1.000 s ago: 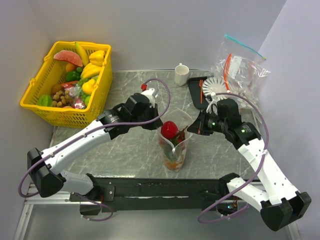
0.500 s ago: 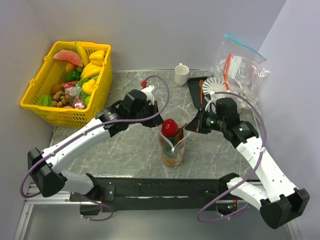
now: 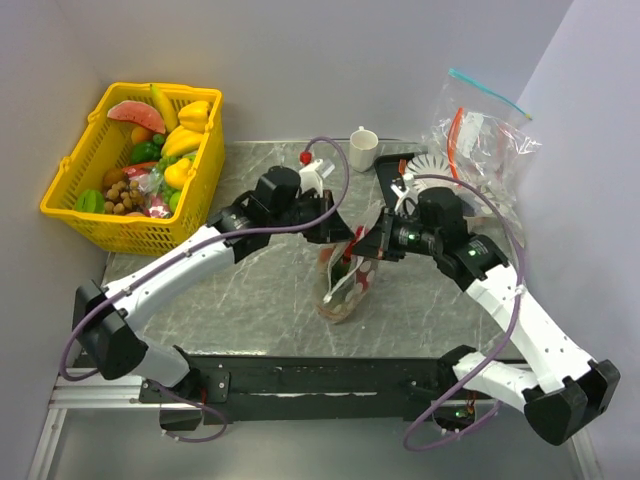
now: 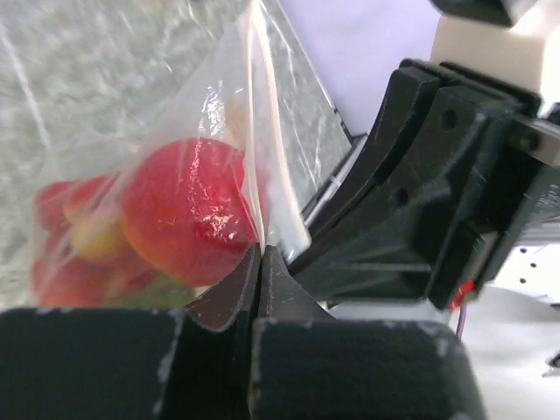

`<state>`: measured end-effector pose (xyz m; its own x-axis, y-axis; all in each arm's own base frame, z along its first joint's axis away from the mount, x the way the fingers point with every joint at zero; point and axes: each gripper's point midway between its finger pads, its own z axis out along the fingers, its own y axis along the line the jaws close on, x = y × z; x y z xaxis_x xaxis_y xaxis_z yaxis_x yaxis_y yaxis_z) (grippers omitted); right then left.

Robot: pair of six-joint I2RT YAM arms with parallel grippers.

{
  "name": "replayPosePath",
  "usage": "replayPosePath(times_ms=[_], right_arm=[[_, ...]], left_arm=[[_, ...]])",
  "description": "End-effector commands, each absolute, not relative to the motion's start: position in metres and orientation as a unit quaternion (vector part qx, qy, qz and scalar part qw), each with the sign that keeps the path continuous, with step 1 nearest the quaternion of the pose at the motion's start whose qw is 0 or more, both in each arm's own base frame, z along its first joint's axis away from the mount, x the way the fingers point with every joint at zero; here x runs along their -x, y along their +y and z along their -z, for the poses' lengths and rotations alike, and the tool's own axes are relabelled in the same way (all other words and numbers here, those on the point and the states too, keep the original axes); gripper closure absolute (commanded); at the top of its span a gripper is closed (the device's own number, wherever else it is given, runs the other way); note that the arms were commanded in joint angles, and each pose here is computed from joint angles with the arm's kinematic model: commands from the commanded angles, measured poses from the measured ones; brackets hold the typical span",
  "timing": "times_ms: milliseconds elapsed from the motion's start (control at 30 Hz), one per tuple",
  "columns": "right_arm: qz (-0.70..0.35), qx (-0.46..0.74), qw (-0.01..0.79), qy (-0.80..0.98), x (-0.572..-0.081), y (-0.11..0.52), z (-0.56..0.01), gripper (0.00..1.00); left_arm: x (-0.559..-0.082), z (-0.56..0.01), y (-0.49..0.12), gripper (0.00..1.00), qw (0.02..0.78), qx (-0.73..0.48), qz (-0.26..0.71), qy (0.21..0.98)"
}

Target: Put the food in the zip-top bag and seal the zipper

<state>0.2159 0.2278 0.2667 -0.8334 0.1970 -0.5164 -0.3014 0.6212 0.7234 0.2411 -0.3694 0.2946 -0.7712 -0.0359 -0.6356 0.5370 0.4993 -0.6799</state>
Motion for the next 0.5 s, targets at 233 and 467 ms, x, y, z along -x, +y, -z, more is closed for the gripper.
replayPosePath(times_ms=[233,467], right_arm=[[-0.434,0.032,0.303,0.848,-0.223,0.24,-0.26,1.0],[-0.438,0.023,0.31,0.844,-0.213,0.233,-0.26,0.96]], left_arm=[[-0.241,-0.281,-0.387,0.94,0.297,-0.171,0.487,0.803],[-0.239,-0.291,-0.385,0.98,0.299,-0.187,0.483,0.802]])
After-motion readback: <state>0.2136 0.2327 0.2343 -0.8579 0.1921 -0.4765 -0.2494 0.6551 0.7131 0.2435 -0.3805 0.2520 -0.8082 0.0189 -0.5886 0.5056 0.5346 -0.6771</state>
